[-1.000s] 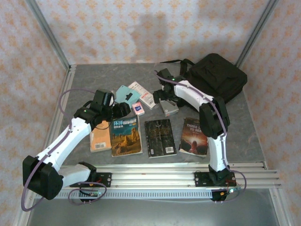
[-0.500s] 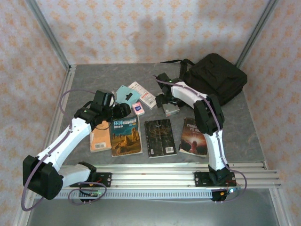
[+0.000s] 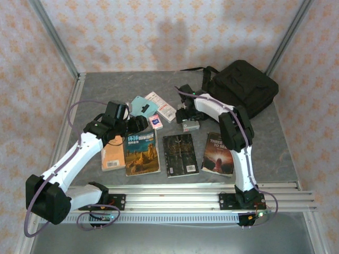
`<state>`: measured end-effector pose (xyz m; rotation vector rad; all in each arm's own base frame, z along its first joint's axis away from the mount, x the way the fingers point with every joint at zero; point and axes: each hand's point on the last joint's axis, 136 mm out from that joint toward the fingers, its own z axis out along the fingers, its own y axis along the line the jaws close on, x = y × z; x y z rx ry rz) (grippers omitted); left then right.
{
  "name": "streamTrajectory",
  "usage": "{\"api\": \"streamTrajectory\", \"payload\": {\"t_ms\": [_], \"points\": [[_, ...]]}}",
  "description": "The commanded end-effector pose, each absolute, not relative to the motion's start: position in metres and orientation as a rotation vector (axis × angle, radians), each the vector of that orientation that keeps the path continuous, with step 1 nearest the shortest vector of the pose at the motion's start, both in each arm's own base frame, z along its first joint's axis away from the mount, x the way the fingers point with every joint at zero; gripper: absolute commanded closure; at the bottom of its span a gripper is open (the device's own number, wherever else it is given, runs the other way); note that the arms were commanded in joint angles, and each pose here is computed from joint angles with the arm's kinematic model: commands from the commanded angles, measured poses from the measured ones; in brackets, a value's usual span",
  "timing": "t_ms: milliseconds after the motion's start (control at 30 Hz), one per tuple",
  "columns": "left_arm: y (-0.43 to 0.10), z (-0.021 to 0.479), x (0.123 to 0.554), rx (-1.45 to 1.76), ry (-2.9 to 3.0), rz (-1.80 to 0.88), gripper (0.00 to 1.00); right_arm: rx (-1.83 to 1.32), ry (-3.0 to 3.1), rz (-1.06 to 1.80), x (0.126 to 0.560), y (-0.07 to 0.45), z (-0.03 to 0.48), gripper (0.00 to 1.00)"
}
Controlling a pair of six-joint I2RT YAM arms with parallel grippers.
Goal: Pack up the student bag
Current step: Pick up the pencil case from the center of the table.
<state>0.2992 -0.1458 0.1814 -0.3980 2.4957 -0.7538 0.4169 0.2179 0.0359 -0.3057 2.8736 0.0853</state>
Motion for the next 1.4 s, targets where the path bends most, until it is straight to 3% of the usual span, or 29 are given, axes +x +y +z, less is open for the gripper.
{"api": "streamTrajectory", "payload": {"t_ms": [0, 300, 567, 700, 867, 1033, 1200, 1367], "points": [[-0.153, 0.185, 0.306, -0.4, 2.479, -0.792, 0.39, -0.227, 2.745, 0.186, 0.423, 0.222, 0.085, 0.14], [-0.18, 0.212, 0.325, -0.333, 2.449, -0.868, 0.32, -0.359, 2.519, 0.253, 0.395, 0.242, 0.145, 0.13], [-0.186, 0.24, 0.324, -0.087, 2.497, -0.806, 0.29, -1.116, 2.041, 0.309, 0.339, 0.27, 0.181, 0.1], [-0.209, 0.234, 0.317, -0.029, 2.49, -1.003, 0.29, -1.289, 1.87, 0.2, 0.334, 0.268, 0.2, 0.09], [-0.213, 0.228, 0.313, 0.051, 2.518, -0.949, 0.29, -1.446, 1.829, 0.086, 0.319, 0.257, 0.186, 0.08], [-0.207, 0.211, 0.317, -0.017, 2.571, -0.884, 0.29, -1.194, 1.979, 0.123, 0.34, 0.254, 0.181, 0.05], [-0.198, 0.201, 0.317, -0.055, 2.59, -0.825, 0.3, -1.216, 2.219, 0.226, 0.338, 0.265, 0.13, 0.01], [-0.192, 0.201, 0.315, -0.067, 2.58, -0.813, 0.29, -1.261, 2.316, 0.131, 0.354, 0.263, 0.094, 0.01]]}}
